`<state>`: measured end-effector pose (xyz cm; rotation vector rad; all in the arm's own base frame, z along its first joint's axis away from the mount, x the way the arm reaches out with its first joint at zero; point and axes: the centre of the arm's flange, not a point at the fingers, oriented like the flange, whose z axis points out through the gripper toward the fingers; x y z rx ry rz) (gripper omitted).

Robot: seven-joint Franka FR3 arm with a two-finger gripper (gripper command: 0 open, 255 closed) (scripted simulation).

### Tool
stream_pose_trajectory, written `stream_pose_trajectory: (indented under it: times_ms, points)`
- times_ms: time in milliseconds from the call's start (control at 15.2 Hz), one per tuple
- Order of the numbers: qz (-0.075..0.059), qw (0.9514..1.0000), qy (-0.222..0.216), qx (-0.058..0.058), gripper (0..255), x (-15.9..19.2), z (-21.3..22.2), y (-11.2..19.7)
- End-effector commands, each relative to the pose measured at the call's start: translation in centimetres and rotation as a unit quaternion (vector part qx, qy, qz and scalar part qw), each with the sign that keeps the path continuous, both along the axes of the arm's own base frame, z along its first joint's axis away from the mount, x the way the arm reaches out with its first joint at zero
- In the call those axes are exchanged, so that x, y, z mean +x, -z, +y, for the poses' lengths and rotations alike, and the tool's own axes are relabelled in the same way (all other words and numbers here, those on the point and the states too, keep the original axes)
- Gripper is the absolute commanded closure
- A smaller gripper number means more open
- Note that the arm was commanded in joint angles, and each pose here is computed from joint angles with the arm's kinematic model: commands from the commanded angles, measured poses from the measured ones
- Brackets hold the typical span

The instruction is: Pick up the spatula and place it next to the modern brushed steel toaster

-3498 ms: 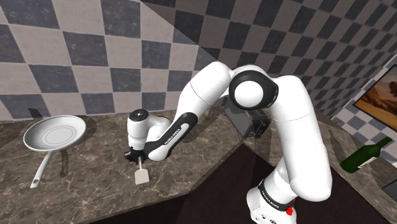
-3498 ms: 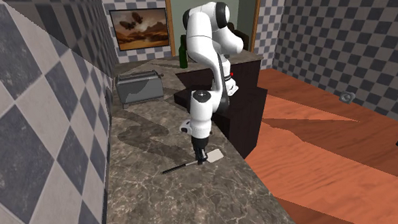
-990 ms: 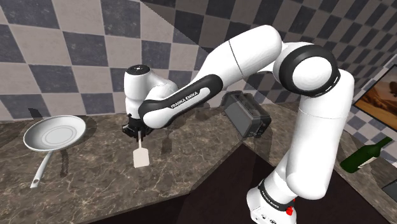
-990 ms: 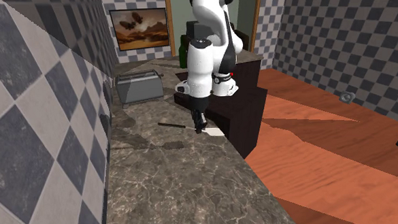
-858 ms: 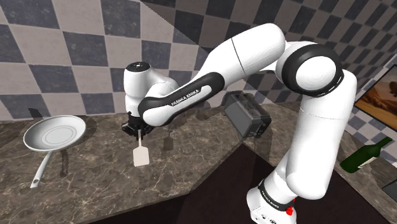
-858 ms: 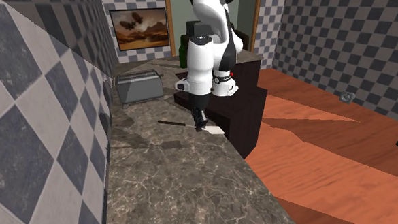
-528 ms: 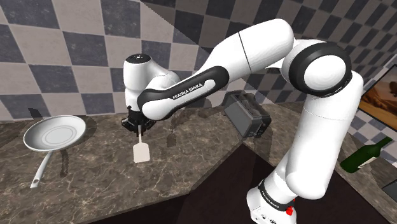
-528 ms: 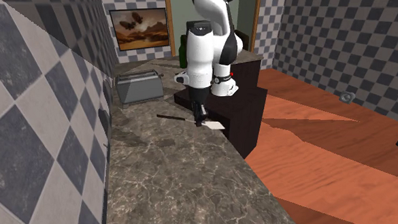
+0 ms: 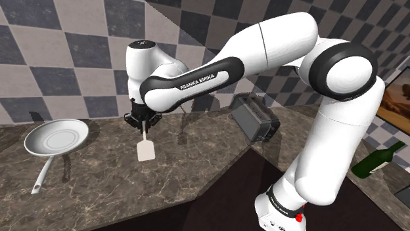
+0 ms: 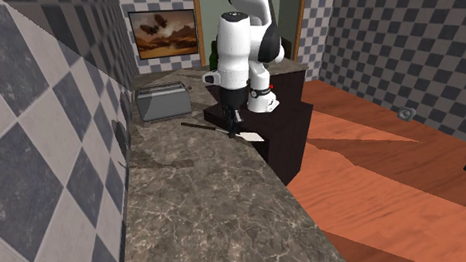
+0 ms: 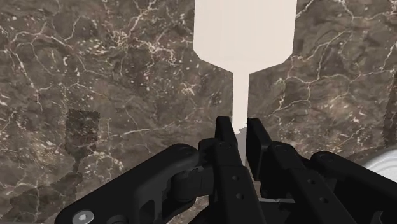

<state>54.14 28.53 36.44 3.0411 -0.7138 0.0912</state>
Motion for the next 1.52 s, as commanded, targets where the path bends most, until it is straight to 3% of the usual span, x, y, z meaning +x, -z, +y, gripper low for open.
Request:
stream_pose_trajectory:
  times_ms: [0,1452]
  points:
    - [0.0,1.0,0.0,0.0,255,0.0,0.0,-0.6]
    - [0.0,1.0,0.0,0.0,255,-5.4,-28.5,-0.6]
